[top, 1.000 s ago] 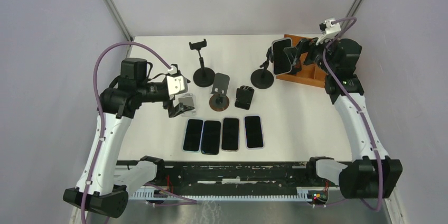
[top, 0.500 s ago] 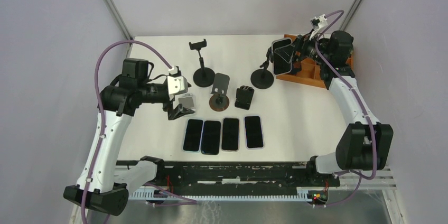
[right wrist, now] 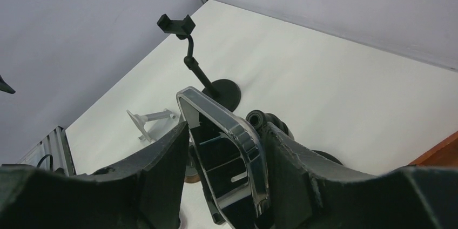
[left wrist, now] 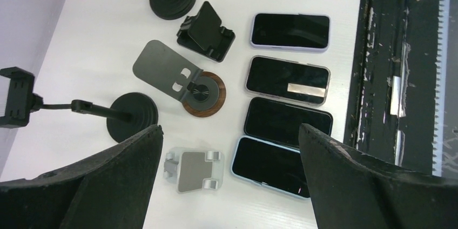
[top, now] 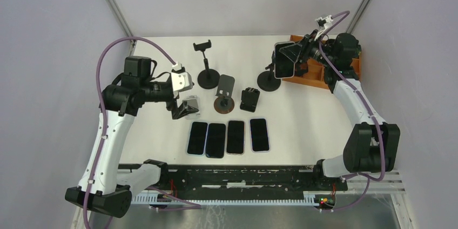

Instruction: Remove the phone from the phone stand

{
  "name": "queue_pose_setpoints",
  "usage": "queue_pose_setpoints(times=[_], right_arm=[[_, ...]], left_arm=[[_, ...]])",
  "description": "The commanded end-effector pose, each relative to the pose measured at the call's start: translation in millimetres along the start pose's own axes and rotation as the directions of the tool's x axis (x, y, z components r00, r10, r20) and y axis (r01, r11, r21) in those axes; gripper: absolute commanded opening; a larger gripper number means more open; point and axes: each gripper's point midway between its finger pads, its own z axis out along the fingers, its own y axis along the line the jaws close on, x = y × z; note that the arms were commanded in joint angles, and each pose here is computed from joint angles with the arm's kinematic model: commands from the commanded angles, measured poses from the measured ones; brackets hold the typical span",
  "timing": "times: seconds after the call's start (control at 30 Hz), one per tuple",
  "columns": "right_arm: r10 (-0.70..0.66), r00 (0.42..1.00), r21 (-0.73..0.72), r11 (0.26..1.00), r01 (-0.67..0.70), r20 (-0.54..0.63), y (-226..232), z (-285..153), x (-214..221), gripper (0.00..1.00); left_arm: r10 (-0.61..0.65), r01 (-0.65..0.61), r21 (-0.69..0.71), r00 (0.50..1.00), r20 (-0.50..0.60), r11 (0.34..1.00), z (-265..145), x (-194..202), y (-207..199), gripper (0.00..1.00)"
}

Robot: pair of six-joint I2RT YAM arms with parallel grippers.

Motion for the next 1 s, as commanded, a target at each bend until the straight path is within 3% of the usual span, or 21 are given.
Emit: queue_pose_setpoints(times=[0.0, 0.2, 0.23, 0.33, 0.43, 0.57, 0.73, 0.97], right_arm=[[-0.015, 1.0, -0.007, 1.0, 0.015, -0.002, 2, 3, 5, 0.59], [0.03, 0.999, -0.007, 1.0, -0.03, -0.011, -2, 4, 19, 0.53], [0.032, 0.999, -0.011, 0.999, -0.032, 0.002, -1, 4, 17, 0.5], [0.054, 0.998, -0.021, 0.998, -0.054, 0.036, 1, 6, 9, 0.25], [0.07, 0.996, -0.035, 0.997, -0.068, 0.061, 4, 8, -2, 0.11], [0.071, 0.989, -0.08, 0.995, -0.061, 0.127, 16, 8, -24, 0.09], [0.079, 0.965, -0.16, 0.986, -0.04, 0.248, 39, 6, -69, 0.0], [0.053, 0.913, -0.257, 0.965, 0.058, 0.404, 84, -10, -136, 0.0]], left_arm=[[-0.054, 0.054, -0.11, 0.999, 0.004, 0.992, -10, -16, 21, 1.0], [-0.098, 0.095, -0.169, 0.995, -0.008, 0.981, -16, -22, 33, 1.0], [-0.101, 0.099, -0.173, 0.995, -0.005, 0.98, -17, -25, 33, 1.0], [-0.109, 0.11, -0.238, 0.994, 0.015, 0.965, -24, -33, 42, 1.0], [-0.084, 0.086, -0.256, 0.996, 0.019, 0.963, -27, -34, 40, 1.0], [-0.114, 0.112, -0.272, 0.993, 0.008, 0.956, -22, -17, 37, 1.0], [-0.134, 0.132, -0.238, 0.991, 0.01, 0.962, -16, -10, 29, 1.0], [-0.104, 0.11, -0.213, 0.994, 0.041, 0.971, -16, -18, 24, 1.0]])
